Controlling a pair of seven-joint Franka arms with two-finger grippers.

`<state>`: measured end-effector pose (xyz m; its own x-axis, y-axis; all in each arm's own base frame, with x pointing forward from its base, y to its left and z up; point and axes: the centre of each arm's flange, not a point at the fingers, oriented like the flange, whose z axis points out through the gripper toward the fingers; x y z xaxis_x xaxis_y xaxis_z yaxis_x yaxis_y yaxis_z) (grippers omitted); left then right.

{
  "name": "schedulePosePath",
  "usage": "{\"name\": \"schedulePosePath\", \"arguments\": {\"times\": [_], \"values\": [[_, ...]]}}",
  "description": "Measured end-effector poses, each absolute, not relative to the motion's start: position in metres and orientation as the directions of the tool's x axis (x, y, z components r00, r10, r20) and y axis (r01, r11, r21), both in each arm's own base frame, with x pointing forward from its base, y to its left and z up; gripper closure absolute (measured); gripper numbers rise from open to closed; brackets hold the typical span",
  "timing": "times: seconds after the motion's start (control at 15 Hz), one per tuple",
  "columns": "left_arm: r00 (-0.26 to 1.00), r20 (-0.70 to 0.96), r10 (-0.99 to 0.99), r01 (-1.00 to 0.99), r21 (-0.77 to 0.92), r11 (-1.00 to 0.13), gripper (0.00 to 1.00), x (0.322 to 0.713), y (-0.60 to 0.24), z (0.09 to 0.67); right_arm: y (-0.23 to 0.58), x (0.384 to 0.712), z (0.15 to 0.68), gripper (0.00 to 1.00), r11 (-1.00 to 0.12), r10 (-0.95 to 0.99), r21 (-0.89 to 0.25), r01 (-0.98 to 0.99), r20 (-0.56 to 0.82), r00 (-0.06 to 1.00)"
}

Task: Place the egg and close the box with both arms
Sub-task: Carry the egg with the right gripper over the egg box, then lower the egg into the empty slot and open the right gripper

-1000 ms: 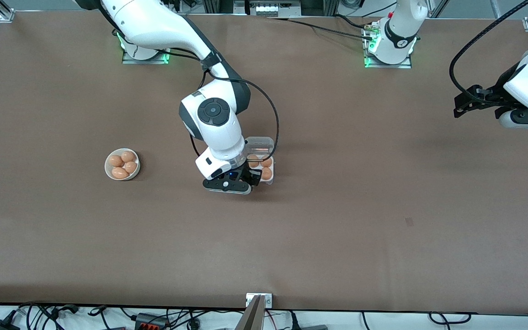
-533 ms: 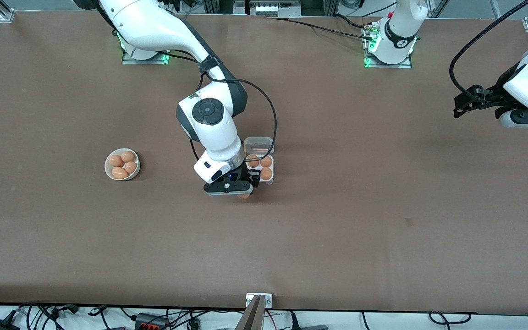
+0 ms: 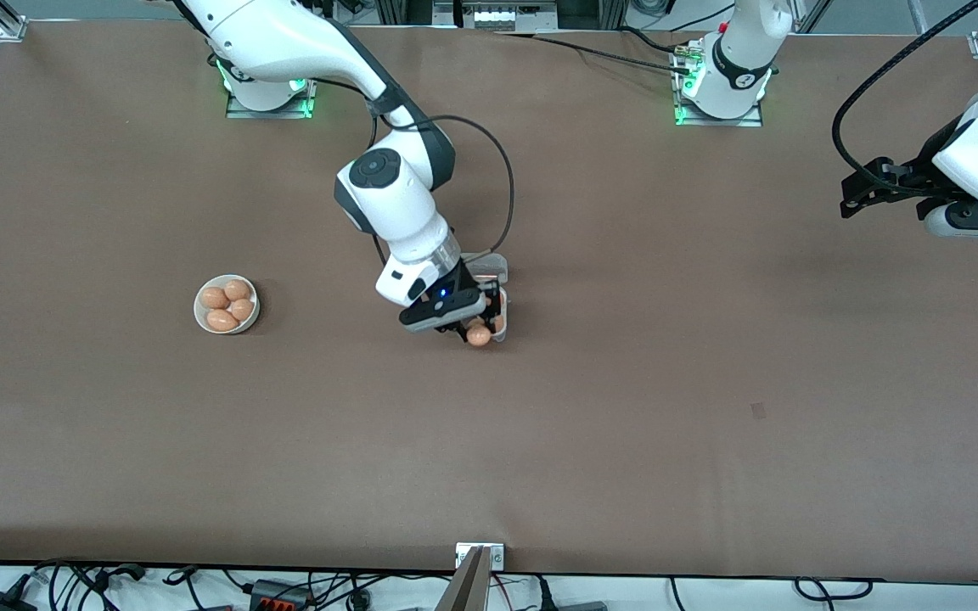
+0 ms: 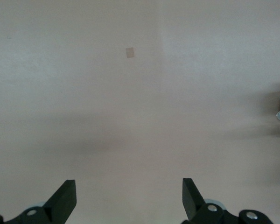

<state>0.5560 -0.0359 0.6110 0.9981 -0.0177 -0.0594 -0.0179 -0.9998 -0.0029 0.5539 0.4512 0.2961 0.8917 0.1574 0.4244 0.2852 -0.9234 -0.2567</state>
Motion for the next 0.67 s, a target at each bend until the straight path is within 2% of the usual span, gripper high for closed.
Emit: {"name": "schedulePosePath", "arguments": {"times": [0.33, 0.67], "values": [[0.998, -0.060, -0.018, -0.018, -0.003, -1.000, 0.00, 0.556, -0.036, 0.611, 0.424, 0.538, 0.286, 0.52, -0.891, 0.297, -0.207, 0.403, 0.405, 0.865], [0.998, -0.060, -0.018, -0.018, -0.003, -1.000, 0.00, 0.556, -0.036, 0.611, 0.426, 0.526, 0.266, 0.52, -0.878, 0.313, -0.216, 0.427, 0.415, 0.854]]}}
